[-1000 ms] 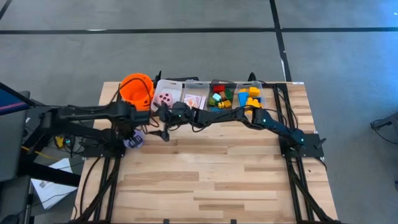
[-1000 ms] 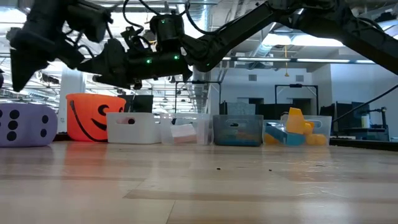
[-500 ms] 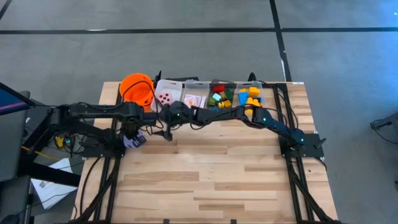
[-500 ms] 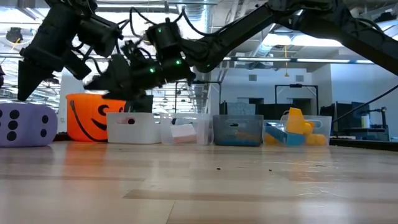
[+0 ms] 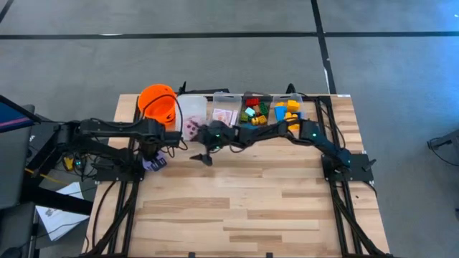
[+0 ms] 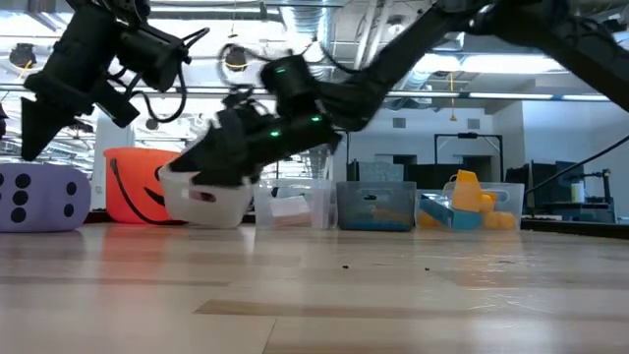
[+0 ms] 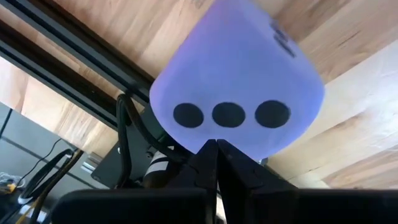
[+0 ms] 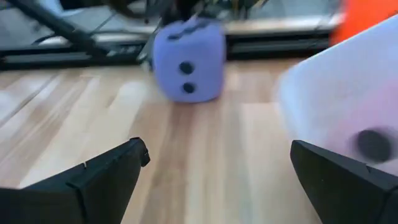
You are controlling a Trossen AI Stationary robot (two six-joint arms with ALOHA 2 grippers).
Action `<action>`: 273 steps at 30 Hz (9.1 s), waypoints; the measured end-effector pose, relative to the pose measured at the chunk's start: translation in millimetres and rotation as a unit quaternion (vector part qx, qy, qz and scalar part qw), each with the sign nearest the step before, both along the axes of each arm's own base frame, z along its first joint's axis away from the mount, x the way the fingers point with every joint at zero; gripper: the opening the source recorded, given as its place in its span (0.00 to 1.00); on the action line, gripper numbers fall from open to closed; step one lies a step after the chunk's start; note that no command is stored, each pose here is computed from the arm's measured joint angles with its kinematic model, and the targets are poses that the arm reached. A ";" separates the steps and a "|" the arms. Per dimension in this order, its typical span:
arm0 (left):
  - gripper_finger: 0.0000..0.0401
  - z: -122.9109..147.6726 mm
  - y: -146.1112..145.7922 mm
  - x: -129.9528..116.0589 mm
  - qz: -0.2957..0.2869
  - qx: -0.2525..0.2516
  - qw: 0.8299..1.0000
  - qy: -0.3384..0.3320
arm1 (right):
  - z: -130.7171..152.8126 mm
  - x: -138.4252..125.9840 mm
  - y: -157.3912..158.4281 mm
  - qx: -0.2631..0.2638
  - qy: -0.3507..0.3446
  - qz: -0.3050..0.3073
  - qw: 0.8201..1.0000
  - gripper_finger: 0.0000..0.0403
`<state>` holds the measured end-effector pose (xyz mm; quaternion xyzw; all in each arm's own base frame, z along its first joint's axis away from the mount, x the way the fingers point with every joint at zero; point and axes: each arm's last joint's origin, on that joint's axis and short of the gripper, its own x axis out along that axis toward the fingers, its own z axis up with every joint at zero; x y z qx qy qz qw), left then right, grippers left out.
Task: Pick & Place Toys
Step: Put the violet die into the white bin
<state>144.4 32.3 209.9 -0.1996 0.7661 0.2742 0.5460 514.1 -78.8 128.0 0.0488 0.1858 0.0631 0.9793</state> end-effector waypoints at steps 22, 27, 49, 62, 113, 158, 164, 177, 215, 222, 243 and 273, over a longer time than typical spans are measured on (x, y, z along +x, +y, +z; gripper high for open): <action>0.00 -0.6 -1.9 -5.8 -0.025 -0.025 0.999 0.027 | 9.9 -57.2 57.3 -0.140 -0.124 -0.042 0.981 0.99; 0.00 -1.3 -1.6 -4.2 -0.033 -0.027 0.999 0.018 | -7.3 -55.5 62.5 -0.152 -0.124 -0.056 0.979 0.99; 0.00 -1.6 -0.9 0.5 -0.041 -0.027 0.999 -0.007 | -5.5 -55.0 63.0 -0.144 -0.130 -0.057 0.979 0.99; 0.00 -3.4 0.1 9.9 -0.037 -0.029 0.997 -0.060 | -6.3 -55.1 63.2 -0.144 -0.126 -0.056 0.980 0.99; 0.00 3.8 -22.3 71.5 -0.081 0.036 0.977 -0.195 | -7.7 -55.3 62.6 -0.144 -0.119 -0.056 0.981 0.99; 0.00 30.0 -28.0 50.9 -0.083 0.164 0.953 -0.241 | 23.8 -73.0 142.9 -0.065 -0.028 -0.150 0.986 0.99; 0.00 6.7 -31.5 65.6 -0.075 0.110 0.974 -0.184 | 12.5 -71.1 134.9 0.001 -0.001 -0.125 0.992 0.99; 0.00 -12.1 -49.5 82.2 -0.096 0.053 0.977 -0.182 | 8.7 -74.1 126.7 -0.036 0.012 -0.233 0.972 0.99; 0.00 -43.9 -61.9 64.3 -0.055 0.046 0.962 -0.262 | 4.4 -89.4 184.8 -0.033 0.023 -0.257 0.966 0.99; 0.00 -49.7 -59.2 62.8 -0.032 0.089 0.957 -0.273 | 3.8 -93.3 193.9 -0.045 0.021 -0.272 0.961 0.99; 0.00 -51.0 -73.4 82.0 -0.058 -0.012 0.915 -0.399 | -8.8 -96.9 171.4 -0.068 0.090 -0.304 0.946 0.99; 0.00 -55.3 -57.4 71.2 -0.061 0.133 0.929 -0.339 | -10.1 -90.2 148.5 -0.118 0.124 -0.220 0.960 0.99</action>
